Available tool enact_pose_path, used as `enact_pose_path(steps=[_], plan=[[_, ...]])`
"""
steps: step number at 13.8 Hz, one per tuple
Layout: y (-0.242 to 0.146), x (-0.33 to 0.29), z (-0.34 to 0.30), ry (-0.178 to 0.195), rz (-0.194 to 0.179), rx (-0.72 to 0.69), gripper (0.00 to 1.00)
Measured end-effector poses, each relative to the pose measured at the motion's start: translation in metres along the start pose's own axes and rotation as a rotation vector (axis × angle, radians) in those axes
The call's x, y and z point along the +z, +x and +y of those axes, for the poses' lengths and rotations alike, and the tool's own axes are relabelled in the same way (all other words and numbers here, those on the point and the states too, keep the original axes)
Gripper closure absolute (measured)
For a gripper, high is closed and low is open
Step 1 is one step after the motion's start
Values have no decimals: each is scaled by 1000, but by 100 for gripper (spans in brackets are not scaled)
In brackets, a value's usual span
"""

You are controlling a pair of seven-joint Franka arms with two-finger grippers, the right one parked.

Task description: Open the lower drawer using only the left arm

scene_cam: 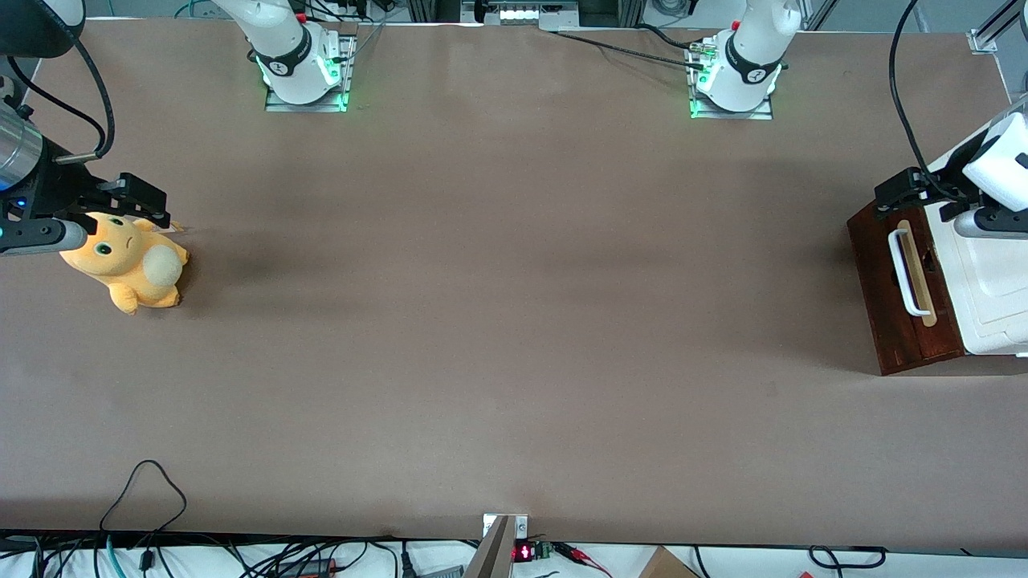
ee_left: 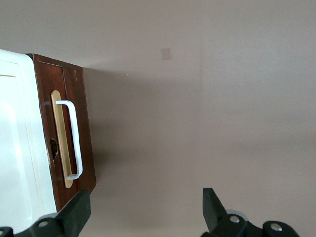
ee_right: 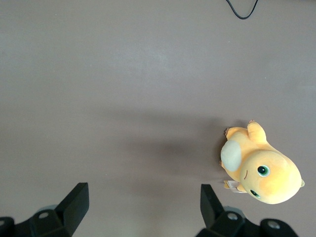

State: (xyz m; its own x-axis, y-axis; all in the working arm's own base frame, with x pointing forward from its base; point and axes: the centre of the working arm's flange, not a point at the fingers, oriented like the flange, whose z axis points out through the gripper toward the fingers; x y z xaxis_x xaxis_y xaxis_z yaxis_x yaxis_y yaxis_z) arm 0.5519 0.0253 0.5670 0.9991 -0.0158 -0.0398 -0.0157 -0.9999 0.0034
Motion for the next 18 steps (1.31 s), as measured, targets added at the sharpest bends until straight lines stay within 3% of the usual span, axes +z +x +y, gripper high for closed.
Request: enact_pose_path(steps=[6, 10, 16, 17, 18], plan=[[-2, 0, 0, -1, -27, 2, 0], [-3, 14, -1, -5, -97, 4, 0], [0, 23, -12, -11, -114, 59, 0], [0, 23, -14, -7, -114, 60, 0], [0, 23, -14, 31, -119, 70, 0]])
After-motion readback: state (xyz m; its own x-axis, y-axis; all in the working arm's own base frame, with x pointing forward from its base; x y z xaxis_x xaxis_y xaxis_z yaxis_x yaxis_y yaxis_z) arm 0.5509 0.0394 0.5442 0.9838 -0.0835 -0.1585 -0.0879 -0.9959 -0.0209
